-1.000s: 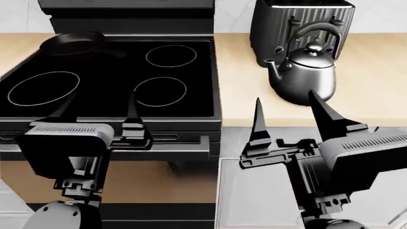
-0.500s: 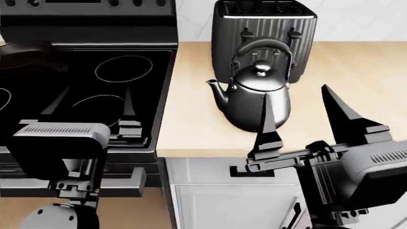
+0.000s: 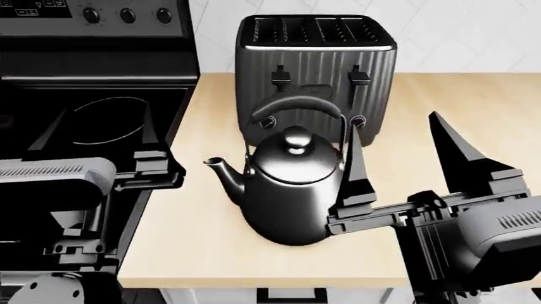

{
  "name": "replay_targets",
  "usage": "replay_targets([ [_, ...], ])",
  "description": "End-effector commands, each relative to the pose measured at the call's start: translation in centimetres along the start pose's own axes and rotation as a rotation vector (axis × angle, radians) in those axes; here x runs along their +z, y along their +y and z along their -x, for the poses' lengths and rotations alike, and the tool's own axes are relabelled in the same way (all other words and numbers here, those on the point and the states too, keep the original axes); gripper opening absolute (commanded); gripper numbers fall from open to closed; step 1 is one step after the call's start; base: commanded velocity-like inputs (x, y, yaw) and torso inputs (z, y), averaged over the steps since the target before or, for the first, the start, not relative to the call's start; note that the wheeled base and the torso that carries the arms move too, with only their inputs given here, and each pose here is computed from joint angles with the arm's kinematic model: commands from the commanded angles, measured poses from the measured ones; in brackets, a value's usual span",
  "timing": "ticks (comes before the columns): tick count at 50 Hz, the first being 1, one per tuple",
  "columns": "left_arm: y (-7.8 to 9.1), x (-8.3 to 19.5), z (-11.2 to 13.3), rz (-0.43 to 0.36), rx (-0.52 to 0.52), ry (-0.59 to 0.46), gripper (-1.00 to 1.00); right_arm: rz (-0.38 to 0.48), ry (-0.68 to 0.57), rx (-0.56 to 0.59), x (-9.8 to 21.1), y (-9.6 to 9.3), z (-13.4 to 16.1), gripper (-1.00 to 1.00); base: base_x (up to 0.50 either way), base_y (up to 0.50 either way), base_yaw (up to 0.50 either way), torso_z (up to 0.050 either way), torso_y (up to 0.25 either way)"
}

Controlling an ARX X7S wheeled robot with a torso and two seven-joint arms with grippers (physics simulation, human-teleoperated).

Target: Pick the kettle from the counter and place it on a stove burner. Then turn the burner on.

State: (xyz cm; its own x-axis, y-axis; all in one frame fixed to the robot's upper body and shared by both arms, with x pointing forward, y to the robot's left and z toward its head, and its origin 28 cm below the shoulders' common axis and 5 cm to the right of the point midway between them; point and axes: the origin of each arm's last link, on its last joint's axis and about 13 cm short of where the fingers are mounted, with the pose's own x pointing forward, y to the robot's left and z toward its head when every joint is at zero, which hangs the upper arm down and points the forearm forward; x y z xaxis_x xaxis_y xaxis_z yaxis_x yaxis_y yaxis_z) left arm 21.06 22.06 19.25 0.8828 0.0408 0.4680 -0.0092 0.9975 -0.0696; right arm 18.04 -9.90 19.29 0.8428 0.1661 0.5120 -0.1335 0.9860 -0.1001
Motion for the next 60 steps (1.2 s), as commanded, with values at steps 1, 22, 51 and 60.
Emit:
replay_targets([
  [1,0.0,0.2,0.0,0.004,0.008,-0.009,1.0,-0.033,-0.037,0.006,0.4,0.1,0.2,1.0,0.27,-0.04,0.0,0.0,0.015],
  [22,0.3,0.0,-0.3,-0.008,0.02,-0.011,1.0,-0.007,0.385,0.59,10.8,-3.9,-9.7,1.0,0.0,0.0,0.0,0.0,0.0],
  [51,1.9,-0.9,-2.1,0.016,0.005,-0.071,1.0,0.307,1.079,0.909,20.1,-6.8,-19.8,1.0,0.0,0.0,0.0,0.0,0.0],
  [60,1.8,-1.0,-2.6,0.002,0.008,-0.065,1.0,0.343,1.196,0.953,18.2,-6.9,-20.7,1.0,0.0,0.0,0.0,0.0,0.0],
])
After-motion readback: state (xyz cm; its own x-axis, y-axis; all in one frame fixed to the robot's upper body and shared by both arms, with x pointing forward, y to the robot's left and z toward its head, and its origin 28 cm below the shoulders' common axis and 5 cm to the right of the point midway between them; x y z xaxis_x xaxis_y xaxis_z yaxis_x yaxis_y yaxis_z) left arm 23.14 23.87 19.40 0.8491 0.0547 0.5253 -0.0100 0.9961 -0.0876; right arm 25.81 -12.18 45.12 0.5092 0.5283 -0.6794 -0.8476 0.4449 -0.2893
